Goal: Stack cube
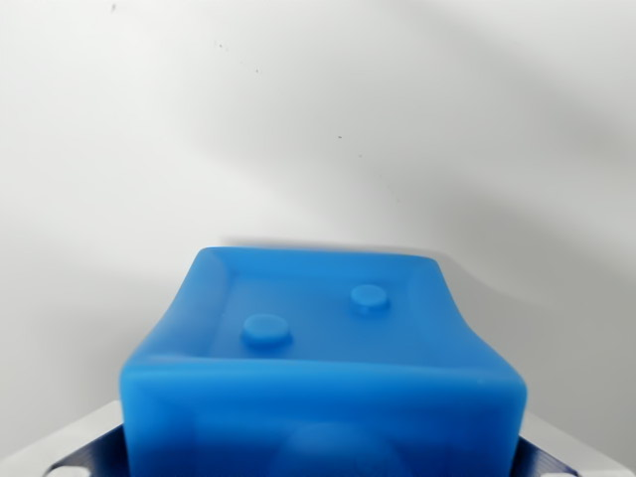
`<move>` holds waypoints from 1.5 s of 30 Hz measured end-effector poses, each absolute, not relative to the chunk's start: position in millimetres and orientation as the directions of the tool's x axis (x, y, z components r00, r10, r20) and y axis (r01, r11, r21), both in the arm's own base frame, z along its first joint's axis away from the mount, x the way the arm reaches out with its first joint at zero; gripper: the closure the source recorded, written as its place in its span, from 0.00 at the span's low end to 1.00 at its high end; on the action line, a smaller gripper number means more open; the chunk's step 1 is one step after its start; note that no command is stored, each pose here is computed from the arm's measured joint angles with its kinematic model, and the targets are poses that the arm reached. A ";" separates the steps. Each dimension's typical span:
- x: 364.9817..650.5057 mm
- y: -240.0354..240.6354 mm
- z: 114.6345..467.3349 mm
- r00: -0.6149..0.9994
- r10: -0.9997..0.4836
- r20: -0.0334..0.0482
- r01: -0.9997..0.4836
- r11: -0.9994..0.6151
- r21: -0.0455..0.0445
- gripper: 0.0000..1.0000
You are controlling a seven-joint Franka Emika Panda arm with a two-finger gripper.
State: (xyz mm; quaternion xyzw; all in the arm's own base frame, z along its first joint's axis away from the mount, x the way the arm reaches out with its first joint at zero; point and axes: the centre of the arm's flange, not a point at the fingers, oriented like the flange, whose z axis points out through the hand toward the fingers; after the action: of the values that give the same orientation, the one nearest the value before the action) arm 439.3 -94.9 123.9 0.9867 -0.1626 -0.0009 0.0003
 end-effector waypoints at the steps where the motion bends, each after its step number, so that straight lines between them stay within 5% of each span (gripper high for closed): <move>1: 439.2 -94.9 125.2 0.947 -0.321 -0.002 -0.321 -0.947 0.001 1.00; 45: 440.3 -94.8 235.4 0.947 -0.321 0.006 -0.321 -0.947 -0.004 1.00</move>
State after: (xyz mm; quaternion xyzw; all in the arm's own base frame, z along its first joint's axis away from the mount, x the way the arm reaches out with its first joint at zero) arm 440.3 -94.8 235.4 0.9867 -0.1627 0.0032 -0.0013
